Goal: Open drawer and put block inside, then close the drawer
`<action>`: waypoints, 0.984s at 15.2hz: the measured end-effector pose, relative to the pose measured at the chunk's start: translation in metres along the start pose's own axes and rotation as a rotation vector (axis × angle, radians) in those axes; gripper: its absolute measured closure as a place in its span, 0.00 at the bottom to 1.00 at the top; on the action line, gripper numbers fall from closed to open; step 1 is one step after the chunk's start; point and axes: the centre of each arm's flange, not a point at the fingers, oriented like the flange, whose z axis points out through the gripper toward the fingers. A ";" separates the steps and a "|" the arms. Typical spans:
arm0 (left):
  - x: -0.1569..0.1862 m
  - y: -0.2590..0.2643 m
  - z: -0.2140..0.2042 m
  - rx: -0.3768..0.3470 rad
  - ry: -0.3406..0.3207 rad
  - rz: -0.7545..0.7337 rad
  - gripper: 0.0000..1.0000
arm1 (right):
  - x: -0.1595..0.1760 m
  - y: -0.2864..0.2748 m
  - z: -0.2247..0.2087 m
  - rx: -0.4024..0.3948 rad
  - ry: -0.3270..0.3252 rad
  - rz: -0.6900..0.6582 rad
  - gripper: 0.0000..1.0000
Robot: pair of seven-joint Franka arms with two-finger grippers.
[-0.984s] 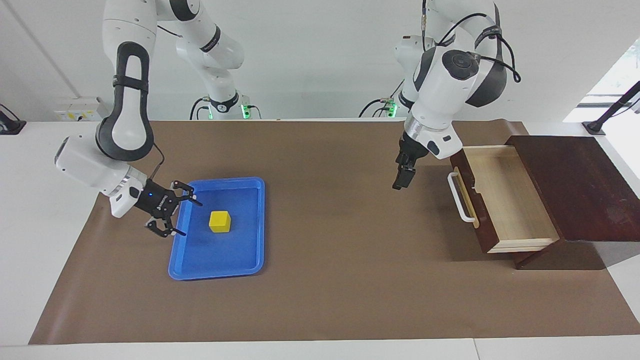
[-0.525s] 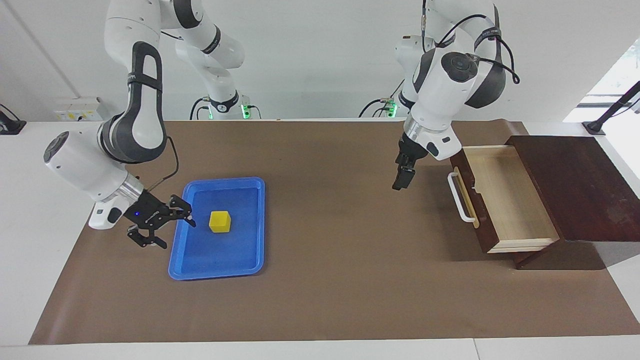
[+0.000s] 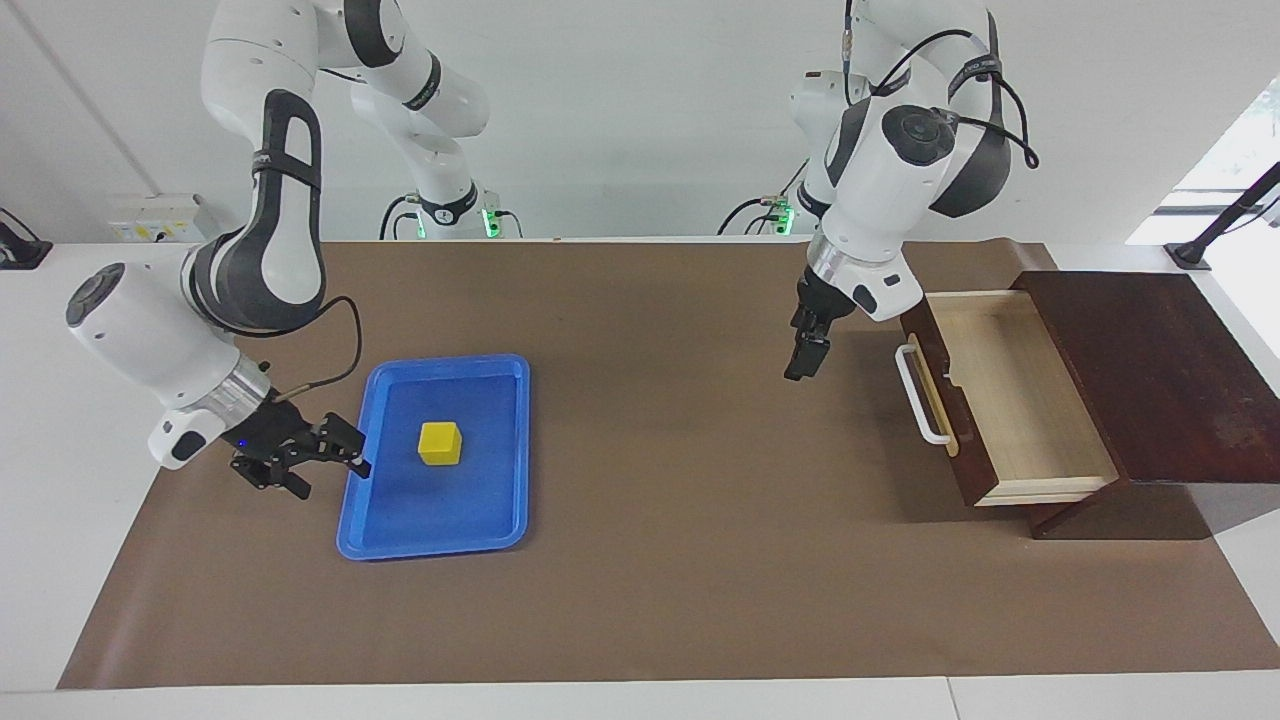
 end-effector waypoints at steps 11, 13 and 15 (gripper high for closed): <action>-0.005 -0.001 0.002 0.004 -0.001 0.009 0.00 | -0.010 -0.022 -0.002 -0.076 -0.161 0.855 0.00; -0.005 -0.001 0.002 0.005 -0.001 0.009 0.00 | -0.011 -0.031 0.005 -0.048 -0.197 0.988 0.00; -0.005 -0.002 0.003 0.007 0.000 0.009 0.00 | -0.012 -0.033 0.016 -0.031 -0.240 1.107 0.00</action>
